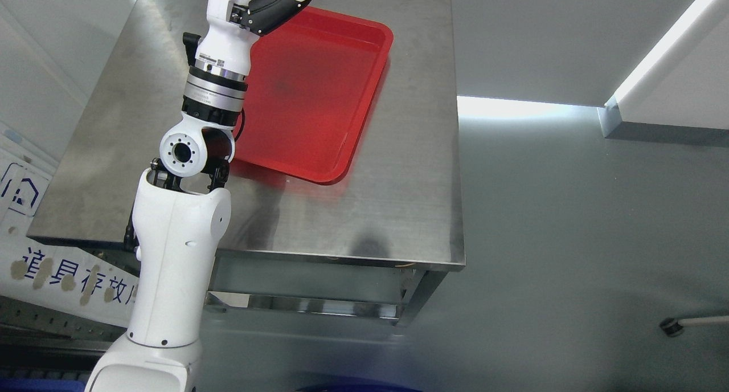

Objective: Grab orange capacitor from left shelf to right desk
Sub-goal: 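Lower the capacitor with the left hand into the red tray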

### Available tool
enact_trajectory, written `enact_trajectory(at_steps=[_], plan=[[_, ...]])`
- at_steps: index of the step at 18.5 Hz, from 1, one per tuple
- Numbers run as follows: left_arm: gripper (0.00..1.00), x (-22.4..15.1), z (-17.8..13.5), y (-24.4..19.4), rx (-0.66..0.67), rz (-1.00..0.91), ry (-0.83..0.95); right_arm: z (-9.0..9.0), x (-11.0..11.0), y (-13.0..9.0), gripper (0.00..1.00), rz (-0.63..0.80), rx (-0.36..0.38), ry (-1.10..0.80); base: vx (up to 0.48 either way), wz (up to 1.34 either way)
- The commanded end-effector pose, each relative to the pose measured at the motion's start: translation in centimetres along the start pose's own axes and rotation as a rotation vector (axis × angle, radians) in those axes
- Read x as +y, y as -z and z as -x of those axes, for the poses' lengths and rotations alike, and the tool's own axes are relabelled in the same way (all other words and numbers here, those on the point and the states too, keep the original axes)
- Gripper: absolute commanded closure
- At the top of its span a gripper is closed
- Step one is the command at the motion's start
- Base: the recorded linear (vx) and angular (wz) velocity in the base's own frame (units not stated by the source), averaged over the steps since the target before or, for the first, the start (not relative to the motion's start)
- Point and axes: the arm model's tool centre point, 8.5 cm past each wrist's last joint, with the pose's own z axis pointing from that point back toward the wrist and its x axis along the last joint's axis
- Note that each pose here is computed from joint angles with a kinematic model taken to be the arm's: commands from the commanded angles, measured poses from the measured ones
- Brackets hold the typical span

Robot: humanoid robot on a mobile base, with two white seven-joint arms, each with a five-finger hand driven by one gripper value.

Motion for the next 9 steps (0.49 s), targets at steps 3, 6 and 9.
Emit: enact_trajectory(at_steps=[3, 6, 9], plan=[[0.96, -0.5, 6.0, -2.6, 0.292, 0.022, 0.009, -1.4, -1.1, 0.0, 0.0, 0.017, -0.037, 0.005, 0.15, 0.04], [0.95, -0.9, 7.0, -4.7, 0.334, 0.022, 0.005, -1.3, -1.1, 0.0, 0.0, 0.017, -0.035, 0.005, 0.057, 0.07], [0.95, -1.5, 6.3, -6.0, 0.325, 0.024, -0.002, -1.3, -1.1, 0.0, 0.0, 0.017, -0.035, 0.005, -0.021, 0.02]])
